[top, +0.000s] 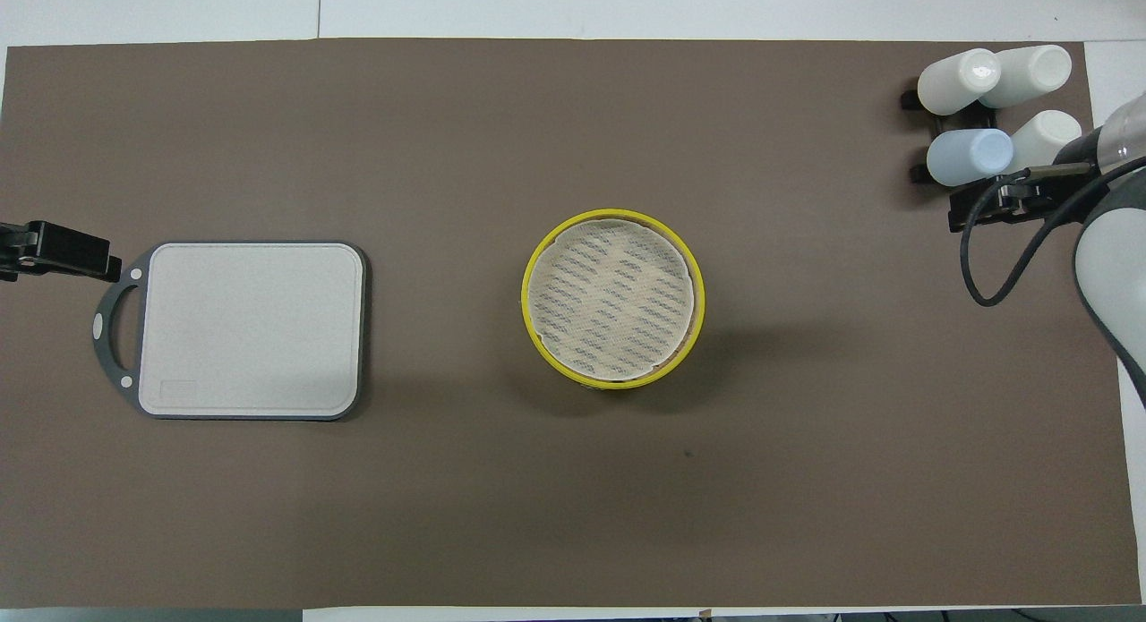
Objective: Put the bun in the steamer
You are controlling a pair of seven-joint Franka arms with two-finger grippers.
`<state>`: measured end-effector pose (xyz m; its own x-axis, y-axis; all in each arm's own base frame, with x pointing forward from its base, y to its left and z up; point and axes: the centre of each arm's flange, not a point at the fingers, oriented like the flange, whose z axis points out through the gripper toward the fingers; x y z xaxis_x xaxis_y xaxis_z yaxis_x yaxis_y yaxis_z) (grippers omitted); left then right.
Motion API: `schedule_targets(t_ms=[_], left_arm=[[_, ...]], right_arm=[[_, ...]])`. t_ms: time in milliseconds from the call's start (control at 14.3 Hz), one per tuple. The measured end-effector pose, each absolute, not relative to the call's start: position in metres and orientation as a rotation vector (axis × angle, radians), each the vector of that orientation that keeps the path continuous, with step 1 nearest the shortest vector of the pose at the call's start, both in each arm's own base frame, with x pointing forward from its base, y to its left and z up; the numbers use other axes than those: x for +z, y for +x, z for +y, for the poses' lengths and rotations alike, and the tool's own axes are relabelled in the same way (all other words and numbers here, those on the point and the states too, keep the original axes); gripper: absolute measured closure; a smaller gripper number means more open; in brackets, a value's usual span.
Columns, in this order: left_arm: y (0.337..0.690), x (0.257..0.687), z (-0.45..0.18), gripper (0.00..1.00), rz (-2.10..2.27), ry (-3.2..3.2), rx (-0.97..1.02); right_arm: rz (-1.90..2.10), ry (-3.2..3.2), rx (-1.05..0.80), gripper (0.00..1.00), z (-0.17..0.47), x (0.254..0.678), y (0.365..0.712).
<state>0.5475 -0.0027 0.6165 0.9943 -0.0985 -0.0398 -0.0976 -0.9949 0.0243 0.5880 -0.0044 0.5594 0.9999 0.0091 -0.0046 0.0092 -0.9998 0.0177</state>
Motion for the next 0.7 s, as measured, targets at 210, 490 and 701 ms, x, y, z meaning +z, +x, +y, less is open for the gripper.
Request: schedule_targets(t_ms=[210, 490, 701], left_arm=[[0.548, 0.616, -0.003, 0.0, -0.153, 3.115, -0.064], [0.548, 0.616, -0.003, 0.0, -0.153, 3.115, -0.064], [0.548, 0.616, -0.003, 0.0, -0.153, 3.115, -0.064]], right_arm=[[0.011, 3.124, -0.007, 0.0, -0.006, 0.559, 0.588], [-0.011, 3.124, -0.007, 0.0, -0.014, 0.559, 0.588], [-0.018, 3.124, -0.007, 0.0, -0.016, 0.559, 0.588]])
